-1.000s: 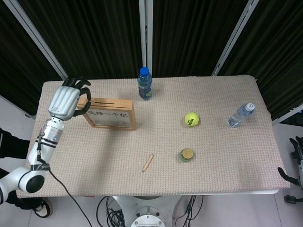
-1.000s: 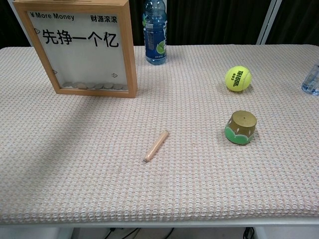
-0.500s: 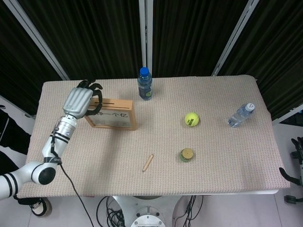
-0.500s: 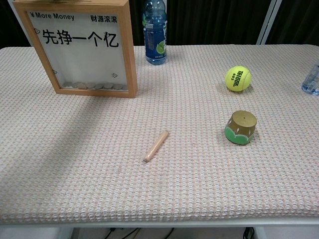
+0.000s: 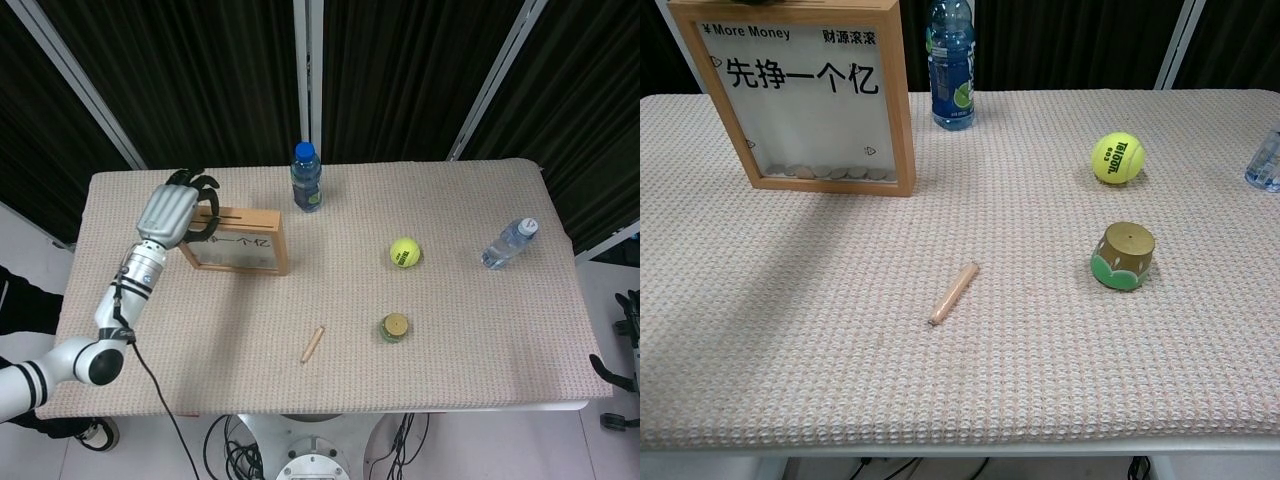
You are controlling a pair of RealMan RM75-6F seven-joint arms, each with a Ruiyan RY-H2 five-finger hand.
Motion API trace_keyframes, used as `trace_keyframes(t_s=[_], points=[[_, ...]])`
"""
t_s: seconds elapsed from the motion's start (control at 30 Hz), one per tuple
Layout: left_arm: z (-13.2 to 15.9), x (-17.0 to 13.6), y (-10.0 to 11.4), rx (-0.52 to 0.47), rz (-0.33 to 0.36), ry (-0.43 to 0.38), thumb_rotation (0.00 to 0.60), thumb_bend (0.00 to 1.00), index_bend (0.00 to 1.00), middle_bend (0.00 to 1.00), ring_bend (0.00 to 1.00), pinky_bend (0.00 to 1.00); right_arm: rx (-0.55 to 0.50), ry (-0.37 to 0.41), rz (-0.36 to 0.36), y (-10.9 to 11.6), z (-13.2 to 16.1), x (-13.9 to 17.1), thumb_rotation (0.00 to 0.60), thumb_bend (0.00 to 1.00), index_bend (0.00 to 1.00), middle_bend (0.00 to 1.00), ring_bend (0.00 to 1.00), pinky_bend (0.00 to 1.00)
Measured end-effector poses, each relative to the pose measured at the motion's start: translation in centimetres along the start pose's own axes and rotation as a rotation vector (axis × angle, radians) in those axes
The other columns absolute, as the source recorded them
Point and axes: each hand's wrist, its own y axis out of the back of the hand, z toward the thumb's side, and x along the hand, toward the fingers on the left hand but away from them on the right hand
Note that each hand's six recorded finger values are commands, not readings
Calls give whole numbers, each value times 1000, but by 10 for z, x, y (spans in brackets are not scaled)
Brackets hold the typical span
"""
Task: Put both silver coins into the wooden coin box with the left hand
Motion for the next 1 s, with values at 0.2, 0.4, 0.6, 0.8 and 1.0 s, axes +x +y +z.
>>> trace_keyframes(t_s=[0.2, 0.4, 0.6, 0.8, 1.0], points=[[-1, 1, 1, -2, 6, 1, 600, 446, 637, 258, 101, 142, 0, -2, 0, 0, -1, 0, 600, 182, 0, 0, 0, 0], [-2, 2, 2, -1, 10, 3, 600, 445, 637, 259, 102, 142, 0, -3, -1, 0, -1, 0, 600, 183, 0, 0, 0, 0], [-3, 1, 0, 4, 2, 6, 600, 445, 639, 259, 102, 142, 2, -2, 1, 1, -1, 0, 600, 183, 0, 0, 0, 0], [-4, 1, 0, 4, 2, 5, 600, 444, 617, 259, 102, 142, 4, -5, 4, 0, -1, 0, 600, 183, 0, 0, 0, 0], [-5, 0, -1, 6, -8, 8, 600, 439, 467, 253, 102, 139, 5, -5, 7, 0, -1, 1, 600, 184, 0, 0, 0, 0]])
